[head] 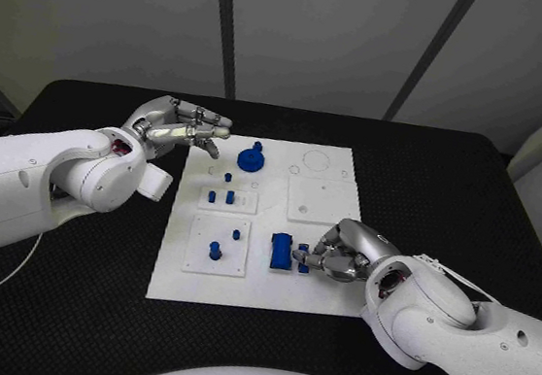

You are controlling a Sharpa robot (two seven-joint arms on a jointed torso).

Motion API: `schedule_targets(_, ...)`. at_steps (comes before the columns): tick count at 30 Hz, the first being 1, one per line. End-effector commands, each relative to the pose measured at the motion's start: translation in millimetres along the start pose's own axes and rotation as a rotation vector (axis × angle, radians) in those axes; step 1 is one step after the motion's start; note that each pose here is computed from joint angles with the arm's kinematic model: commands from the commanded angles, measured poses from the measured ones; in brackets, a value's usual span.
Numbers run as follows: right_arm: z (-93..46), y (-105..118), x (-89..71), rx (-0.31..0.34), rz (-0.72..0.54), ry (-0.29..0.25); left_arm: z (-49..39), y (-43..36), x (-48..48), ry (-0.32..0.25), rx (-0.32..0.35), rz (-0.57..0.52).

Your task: Assemble the parts on the task board

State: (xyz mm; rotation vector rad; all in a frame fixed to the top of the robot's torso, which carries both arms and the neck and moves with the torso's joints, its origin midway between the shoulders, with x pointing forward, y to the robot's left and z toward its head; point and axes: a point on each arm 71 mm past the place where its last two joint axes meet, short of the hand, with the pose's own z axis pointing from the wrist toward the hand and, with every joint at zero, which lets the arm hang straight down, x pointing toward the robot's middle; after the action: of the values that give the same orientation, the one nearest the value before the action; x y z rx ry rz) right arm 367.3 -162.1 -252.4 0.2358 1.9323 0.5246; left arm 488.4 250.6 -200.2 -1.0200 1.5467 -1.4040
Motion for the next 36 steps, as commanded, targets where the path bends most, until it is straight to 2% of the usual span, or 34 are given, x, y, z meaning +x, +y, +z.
schedule_targets(1,-1.9,1.2,-2.1,-0.026,-0.002,-0.017,0.3,-0.8,1.0,0.009,0.004,-0.005)
schedule_targets(17,-8.8,-6.9,-5.6,-0.072,-0.042,0.018,-0.3,0.6,1.1,0.008,0.001,-0.006)
schedule_targets(36,2.4,-14.8,-2.8,-0.047,-0.058,0.027,-0.7,2.3,1.5,0.009,-0.002,-0.007)
